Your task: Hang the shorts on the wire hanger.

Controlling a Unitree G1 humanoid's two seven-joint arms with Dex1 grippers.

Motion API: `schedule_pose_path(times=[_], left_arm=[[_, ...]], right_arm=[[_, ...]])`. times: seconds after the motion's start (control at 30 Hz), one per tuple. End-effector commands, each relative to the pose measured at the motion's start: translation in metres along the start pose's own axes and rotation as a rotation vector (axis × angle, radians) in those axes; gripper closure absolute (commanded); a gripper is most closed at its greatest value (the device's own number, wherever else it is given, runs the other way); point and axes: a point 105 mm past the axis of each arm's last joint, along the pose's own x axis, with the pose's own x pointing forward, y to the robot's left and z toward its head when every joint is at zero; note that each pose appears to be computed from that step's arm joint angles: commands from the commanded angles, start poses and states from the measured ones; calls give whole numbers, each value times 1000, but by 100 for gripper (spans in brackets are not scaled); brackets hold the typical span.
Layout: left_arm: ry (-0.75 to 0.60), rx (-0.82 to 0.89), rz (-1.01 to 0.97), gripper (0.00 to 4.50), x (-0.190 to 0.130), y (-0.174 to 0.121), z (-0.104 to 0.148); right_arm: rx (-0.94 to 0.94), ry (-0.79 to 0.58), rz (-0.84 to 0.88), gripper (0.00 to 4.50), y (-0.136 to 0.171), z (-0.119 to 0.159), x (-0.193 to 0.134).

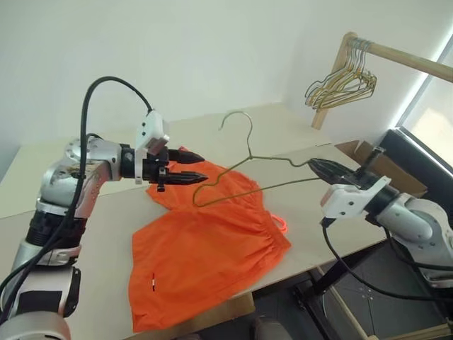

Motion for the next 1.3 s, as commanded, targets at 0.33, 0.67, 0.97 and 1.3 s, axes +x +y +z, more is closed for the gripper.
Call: schedule_pose_path(times=[0.33, 0.67, 0.97, 1.3], left_arm=[[133, 14, -67, 198, 8, -3, -20], [141, -6, -29, 198, 11, 3, -31], [-72, -34, -74, 50, -2, 0, 5], [-112, -20, 198, 2, -2, 29, -3]], right_arm=[[-69, -52, -116, 449, -31, 12, 13], [-66, -55, -140, 449, -37, 15, 15], [-54, -44, -138, 450, -31, 14, 14], [-34, -48, -126, 450, -26, 15, 13]])
